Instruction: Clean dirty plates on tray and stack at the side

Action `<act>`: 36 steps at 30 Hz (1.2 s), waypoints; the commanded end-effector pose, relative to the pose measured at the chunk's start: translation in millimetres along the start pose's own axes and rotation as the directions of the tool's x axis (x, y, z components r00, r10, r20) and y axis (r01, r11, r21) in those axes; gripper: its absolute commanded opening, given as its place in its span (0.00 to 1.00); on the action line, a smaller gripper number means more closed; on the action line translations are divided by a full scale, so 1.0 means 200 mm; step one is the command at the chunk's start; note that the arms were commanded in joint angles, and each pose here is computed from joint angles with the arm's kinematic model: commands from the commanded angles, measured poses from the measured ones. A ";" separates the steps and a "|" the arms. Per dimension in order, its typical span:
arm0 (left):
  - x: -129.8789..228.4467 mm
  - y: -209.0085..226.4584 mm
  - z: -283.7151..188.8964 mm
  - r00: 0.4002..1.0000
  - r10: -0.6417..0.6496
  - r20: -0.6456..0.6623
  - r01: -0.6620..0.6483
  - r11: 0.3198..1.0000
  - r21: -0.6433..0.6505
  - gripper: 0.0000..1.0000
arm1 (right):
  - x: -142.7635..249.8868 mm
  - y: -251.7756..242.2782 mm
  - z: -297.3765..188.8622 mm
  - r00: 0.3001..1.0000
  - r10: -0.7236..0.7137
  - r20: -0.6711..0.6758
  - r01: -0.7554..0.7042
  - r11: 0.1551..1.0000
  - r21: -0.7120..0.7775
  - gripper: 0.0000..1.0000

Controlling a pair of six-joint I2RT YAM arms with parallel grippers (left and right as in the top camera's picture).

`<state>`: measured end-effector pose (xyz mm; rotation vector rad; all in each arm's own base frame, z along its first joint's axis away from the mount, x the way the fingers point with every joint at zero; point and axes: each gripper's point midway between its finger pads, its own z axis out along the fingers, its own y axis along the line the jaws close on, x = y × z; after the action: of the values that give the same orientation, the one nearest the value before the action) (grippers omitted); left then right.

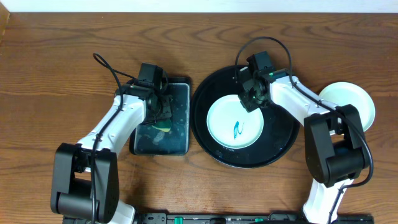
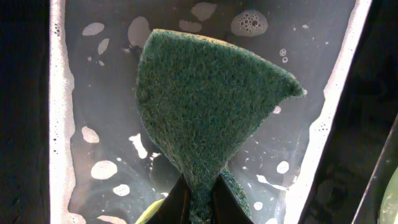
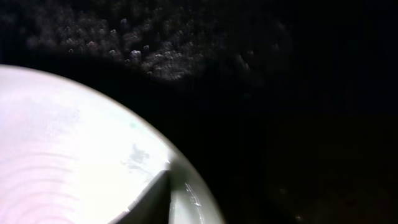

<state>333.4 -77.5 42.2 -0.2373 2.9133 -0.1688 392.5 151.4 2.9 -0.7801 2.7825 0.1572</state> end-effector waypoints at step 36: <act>0.01 0.02 0.00 1.000 0.012 0.000 -0.012 1.000 -0.014 0.08 | 0.23 -0.11 -0.16 0.718 0.691 -0.081 -0.679 0.721 0.137 0.31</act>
<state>333.2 -77.5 42.2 -0.2379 2.9140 -0.1686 344.1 116.9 5.9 0.3988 3.1200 0.1637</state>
